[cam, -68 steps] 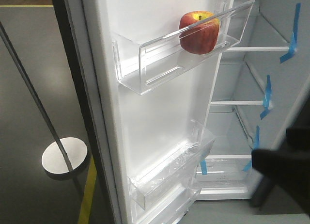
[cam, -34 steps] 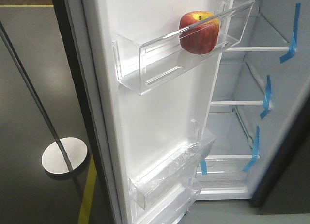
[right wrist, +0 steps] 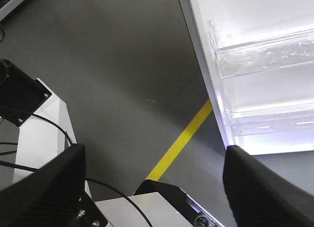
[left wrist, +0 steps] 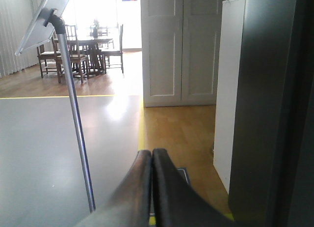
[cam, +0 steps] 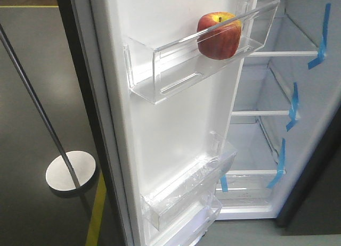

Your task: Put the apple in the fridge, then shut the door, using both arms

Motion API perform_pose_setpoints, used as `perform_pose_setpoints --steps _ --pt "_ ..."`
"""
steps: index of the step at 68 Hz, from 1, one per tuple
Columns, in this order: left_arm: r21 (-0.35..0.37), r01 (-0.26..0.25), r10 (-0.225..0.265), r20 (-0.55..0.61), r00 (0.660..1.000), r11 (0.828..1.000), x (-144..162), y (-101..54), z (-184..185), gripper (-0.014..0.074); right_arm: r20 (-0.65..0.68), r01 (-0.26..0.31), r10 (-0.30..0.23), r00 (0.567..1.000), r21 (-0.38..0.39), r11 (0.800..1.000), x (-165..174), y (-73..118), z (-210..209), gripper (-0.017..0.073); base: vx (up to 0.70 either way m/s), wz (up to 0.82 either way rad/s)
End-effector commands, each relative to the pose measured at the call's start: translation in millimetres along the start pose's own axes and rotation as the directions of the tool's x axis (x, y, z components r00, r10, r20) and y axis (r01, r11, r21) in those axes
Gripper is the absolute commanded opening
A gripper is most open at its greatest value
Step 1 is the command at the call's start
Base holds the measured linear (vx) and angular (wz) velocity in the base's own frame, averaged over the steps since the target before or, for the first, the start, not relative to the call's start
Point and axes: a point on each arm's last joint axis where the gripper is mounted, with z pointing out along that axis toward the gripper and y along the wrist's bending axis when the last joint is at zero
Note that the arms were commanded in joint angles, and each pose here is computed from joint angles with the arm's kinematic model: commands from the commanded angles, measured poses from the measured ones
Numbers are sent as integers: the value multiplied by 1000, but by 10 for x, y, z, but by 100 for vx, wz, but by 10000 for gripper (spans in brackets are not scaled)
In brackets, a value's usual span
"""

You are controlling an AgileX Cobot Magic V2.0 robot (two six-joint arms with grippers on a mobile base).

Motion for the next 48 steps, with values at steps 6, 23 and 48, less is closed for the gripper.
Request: perform_pose_setpoints --steps 6,23,48 --pt "38 137 -141 203 969 990 -160 -5 -26 -6 61 -3 4 998 -18 1000 -98 35 -28 552 0 0" --pt "47 148 -155 225 962 988 -739 -45 15 -6 61 -3 4 998 -18 1000 -98 35 -28 552 0 0" --pt "-7 42 -42 -258 965 999 -1248 -105 824 -6 61 -3 4 998 -18 1000 -98 35 -28 551 0 0"
